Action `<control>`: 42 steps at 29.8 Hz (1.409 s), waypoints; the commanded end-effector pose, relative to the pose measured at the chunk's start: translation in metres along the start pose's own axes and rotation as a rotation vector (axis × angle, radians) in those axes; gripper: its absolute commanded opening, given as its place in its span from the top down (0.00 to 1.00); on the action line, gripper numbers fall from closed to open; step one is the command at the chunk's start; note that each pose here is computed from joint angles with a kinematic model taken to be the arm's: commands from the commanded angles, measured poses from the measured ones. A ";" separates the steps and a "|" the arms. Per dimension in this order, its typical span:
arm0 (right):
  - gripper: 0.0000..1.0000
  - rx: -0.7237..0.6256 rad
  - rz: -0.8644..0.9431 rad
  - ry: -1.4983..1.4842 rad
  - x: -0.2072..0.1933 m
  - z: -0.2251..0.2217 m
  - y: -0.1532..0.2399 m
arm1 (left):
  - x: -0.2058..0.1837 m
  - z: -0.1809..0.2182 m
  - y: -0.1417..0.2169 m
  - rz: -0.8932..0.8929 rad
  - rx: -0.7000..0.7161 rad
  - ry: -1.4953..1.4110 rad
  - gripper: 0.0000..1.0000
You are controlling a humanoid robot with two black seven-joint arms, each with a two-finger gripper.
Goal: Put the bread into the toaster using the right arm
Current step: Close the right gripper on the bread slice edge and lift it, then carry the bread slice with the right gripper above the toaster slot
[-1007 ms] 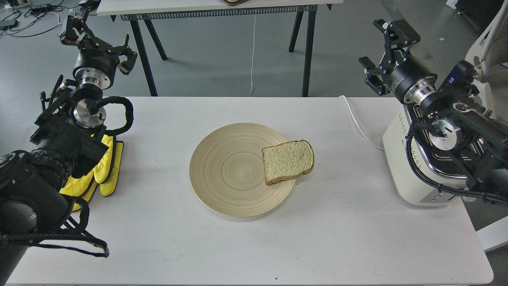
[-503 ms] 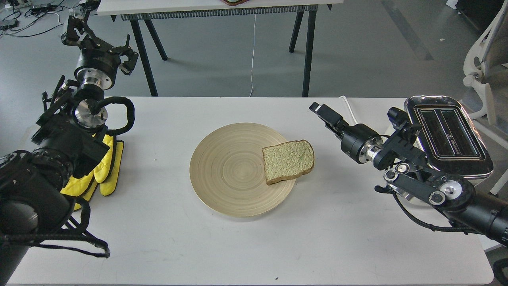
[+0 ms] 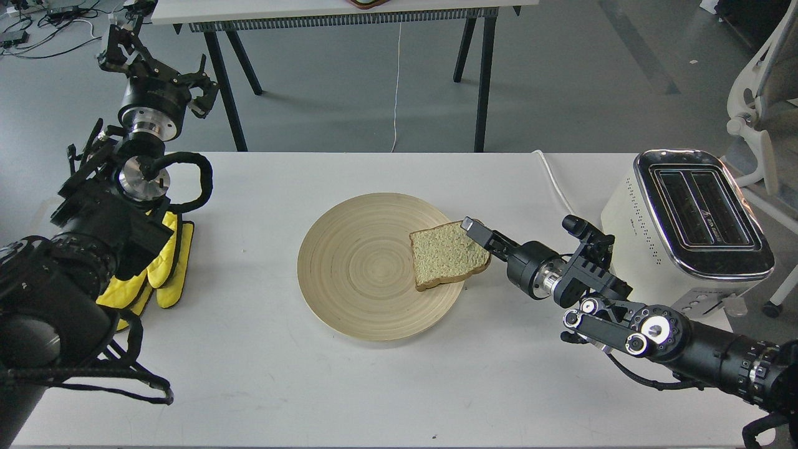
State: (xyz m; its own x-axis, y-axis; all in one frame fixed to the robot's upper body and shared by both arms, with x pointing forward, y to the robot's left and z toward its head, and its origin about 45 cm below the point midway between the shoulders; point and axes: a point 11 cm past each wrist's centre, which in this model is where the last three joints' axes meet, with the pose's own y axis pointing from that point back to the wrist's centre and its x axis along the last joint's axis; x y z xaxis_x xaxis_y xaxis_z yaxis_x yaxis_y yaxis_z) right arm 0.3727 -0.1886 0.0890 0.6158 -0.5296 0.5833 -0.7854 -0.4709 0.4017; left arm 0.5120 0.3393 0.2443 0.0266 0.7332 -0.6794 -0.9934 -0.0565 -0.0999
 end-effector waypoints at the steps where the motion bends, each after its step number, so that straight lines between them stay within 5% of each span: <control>1: 0.39 -0.005 -0.007 -0.008 -0.005 0.001 0.000 | 0.000 0.000 0.000 0.000 0.001 -0.001 0.00; 15: 0.41 -0.008 -0.032 -0.033 -0.024 0.000 -0.002 | 0.000 0.001 0.000 0.000 -0.001 -0.002 0.00; 22: 0.79 -0.010 -0.038 -0.035 -0.026 -0.001 -0.005 | 0.000 0.001 0.000 0.000 -0.001 -0.002 0.00; 29: 0.85 0.009 -0.028 -0.026 -0.017 -0.006 -0.005 | 0.000 0.000 0.000 0.000 0.001 -0.001 0.00; 37: 0.86 0.088 0.045 0.049 0.059 -0.028 0.018 | -0.001 -0.001 0.000 -0.001 0.002 0.002 0.00; 42: 0.86 0.100 0.116 0.140 0.127 -0.032 0.066 | -0.001 -0.001 0.000 -0.002 0.003 0.000 0.00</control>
State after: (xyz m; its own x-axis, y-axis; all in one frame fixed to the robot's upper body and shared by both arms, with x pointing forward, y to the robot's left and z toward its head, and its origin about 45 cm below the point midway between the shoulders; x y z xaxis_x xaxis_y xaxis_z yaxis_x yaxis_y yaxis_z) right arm 0.3965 -0.2323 0.1784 0.5445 -0.5022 0.6718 -0.8160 -0.5025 0.2857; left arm 0.5121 0.3378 0.2439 0.0282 0.7322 -0.6805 -0.9936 -0.0541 -0.0994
